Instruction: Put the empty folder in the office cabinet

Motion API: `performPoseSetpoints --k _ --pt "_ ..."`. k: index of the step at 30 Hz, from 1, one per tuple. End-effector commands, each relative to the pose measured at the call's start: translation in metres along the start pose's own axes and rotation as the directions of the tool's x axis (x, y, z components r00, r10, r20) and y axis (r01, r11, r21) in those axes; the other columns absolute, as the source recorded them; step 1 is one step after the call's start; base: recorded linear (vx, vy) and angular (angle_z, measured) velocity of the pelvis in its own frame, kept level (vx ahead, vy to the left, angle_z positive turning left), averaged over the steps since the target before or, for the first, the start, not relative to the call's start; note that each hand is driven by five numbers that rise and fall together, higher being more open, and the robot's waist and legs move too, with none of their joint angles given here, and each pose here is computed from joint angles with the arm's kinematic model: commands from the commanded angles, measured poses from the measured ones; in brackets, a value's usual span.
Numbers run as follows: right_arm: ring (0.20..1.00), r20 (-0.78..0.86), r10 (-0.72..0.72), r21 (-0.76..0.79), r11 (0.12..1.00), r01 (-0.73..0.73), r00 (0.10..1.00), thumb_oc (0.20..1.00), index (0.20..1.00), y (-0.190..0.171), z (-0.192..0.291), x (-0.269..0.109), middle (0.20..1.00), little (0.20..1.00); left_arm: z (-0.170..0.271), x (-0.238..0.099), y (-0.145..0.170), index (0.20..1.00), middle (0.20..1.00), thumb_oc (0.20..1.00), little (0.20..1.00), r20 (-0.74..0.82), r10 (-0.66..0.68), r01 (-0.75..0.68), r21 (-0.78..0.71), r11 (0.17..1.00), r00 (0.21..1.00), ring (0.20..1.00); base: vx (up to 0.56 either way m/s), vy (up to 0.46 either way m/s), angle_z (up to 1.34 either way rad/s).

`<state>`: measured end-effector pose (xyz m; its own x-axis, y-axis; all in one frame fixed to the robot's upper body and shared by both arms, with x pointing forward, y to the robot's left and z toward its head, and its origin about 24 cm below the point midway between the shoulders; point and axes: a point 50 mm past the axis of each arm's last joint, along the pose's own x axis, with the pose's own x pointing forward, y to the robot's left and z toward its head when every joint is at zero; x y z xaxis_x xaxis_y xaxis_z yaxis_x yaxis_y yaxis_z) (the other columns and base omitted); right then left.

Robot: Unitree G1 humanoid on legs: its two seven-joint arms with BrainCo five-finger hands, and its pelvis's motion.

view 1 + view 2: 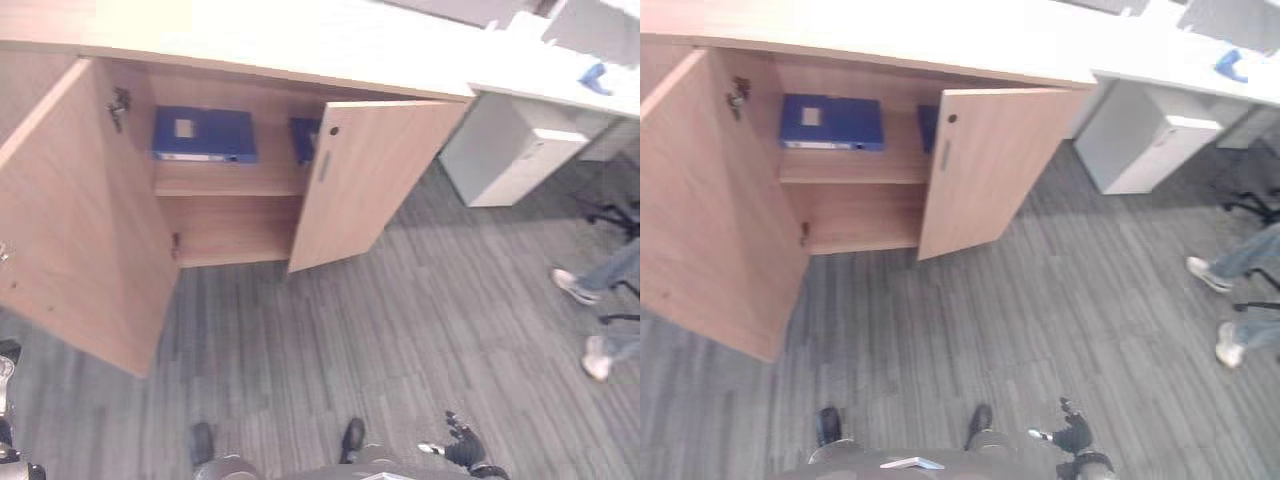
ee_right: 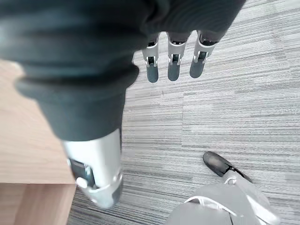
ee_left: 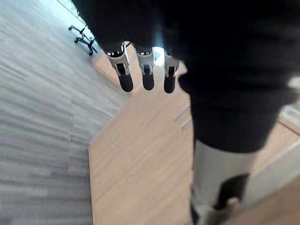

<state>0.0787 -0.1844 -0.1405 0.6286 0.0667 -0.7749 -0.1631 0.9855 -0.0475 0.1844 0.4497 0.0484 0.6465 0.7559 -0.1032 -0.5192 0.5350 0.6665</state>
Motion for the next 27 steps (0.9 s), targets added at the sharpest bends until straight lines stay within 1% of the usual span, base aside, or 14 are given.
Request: performPoseSetpoints --k 1,3,6,8,9,10,11,12,13,15,18,21,23,27 --pt "1.000 0.055 -0.049 -0.075 0.996 0.053 0.997 1.000 1.000 -0.040 0.019 0.003 1.000 1.000 -0.007 -0.007 -0.018 1.000 1.000 1.000 1.000 0.020 -0.158 0.157 0.039 0.987 0.987 1.000 0.10 -0.010 -0.58" --pt "1.000 0.048 -0.036 -0.092 0.995 0.040 0.998 1.000 1.000 -0.039 0.017 0.001 1.000 1.000 -0.003 -0.008 -0.036 1.000 1.000 1.000 1.000 0.015 -0.217 0.216 0.030 0.976 0.976 1.000 0.08 -0.035 -0.44" --pt "1.000 0.049 -0.034 -0.095 0.995 0.039 0.998 1.000 1.000 -0.039 0.017 0.001 1.000 1.000 0.001 -0.007 -0.041 1.000 1.000 1.000 1.000 0.024 -0.229 0.229 0.022 0.973 0.973 1.000 0.03 -0.028 -0.17" --pt "1.000 0.040 -0.038 -0.102 0.994 0.042 0.998 1.000 1.000 -0.040 0.014 -0.001 1.000 1.000 0.010 -0.011 -0.066 1.000 1.000 1.000 1.000 0.050 -0.292 0.293 -0.001 0.956 0.955 1.000 0.04 -0.059 -0.19" --pt "1.000 0.027 -0.040 -0.099 0.994 0.043 0.999 1.000 1.000 -0.039 0.011 -0.001 1.000 1.000 0.012 -0.017 -0.089 1.000 1.000 1.000 1.000 0.051 -0.340 0.341 -0.031 0.939 0.939 1.000 0.00 -0.033 -0.24" --pt "1.000 0.027 -0.041 -0.098 0.994 0.044 0.999 1.000 1.000 -0.039 0.011 -0.001 1.000 1.000 0.012 -0.018 -0.089 1.000 1.000 1.000 1.000 0.052 -0.340 0.342 -0.032 0.939 0.939 1.000 0.02 -0.031 -0.24" --pt "1.000 0.014 -0.050 -0.105 0.993 0.051 0.999 1.000 1.000 -0.040 0.008 -0.002 1.000 1.000 0.015 -0.026 -0.111 1.000 1.000 1.000 1.000 0.057 -0.389 0.392 -0.057 0.918 0.919 1.000 0.01 -0.016 -0.28" --pt "1.000 0.015 -0.050 -0.105 0.993 0.052 0.999 1.000 1.000 -0.040 0.008 -0.002 1.000 1.000 0.016 -0.026 -0.111 1.000 1.000 1.000 1.000 0.058 -0.389 0.392 -0.057 0.918 0.919 1.000 0.04 -0.023 -0.20" --pt "1.000 0.008 -0.058 -0.123 0.991 0.059 0.998 1.000 1.000 -0.042 0.007 -0.003 1.000 1.000 0.021 -0.031 -0.127 1.000 1.000 1.000 1.000 0.069 -0.425 0.430 -0.067 0.901 0.902 1.000 0.02 -0.009 -0.15" --pt "1.000 0.008 -0.059 -0.123 0.991 0.059 0.998 1.000 1.000 -0.043 0.007 -0.003 1.000 1.000 0.021 -0.031 -0.127 1.000 1.000 1.000 1.000 0.070 -0.426 0.430 -0.067 0.900 0.902 1.000 0.02 -0.011 -0.13" --pt "1.000 0.016 -0.082 -0.141 0.987 0.083 0.997 1.000 1.000 -0.049 0.008 -0.005 1.000 1.000 0.045 -0.025 -0.132 1.000 1.000 1.000 1.000 0.129 -0.412 0.424 -0.090 0.901 0.902 1.000 0.03 -0.017 -0.22" --pt "1.000 0.024 -0.106 -0.149 0.983 0.109 0.994 1.000 1.000 -0.057 0.009 -0.008 1.000 1.000 0.069 -0.012 -0.122 1.000 1.000 1.000 1.000 0.180 -0.360 0.380 -0.094 0.920 0.915 1.000 0.04 -0.023 -0.24" --pt "1.000 0.013 -0.147 -0.160 0.976 0.147 0.989 1.000 1.000 -0.067 0.007 -0.011 1.000 1.000 0.103 0.006 -0.100 1.000 1.000 1.000 1.000 0.244 -0.258 0.291 -0.109 0.951 0.935 1.000 0.05 -0.072 -0.12" --pt "1.000 0.005 -0.175 -0.171 0.970 0.173 0.985 1.000 1.000 -0.074 0.005 -0.013 1.000 1.000 0.116 0.016 -0.083 1.000 1.000 1.000 1.000 0.242 -0.168 0.210 -0.160 0.965 0.956 1.000 0.04 -0.073 0.05"
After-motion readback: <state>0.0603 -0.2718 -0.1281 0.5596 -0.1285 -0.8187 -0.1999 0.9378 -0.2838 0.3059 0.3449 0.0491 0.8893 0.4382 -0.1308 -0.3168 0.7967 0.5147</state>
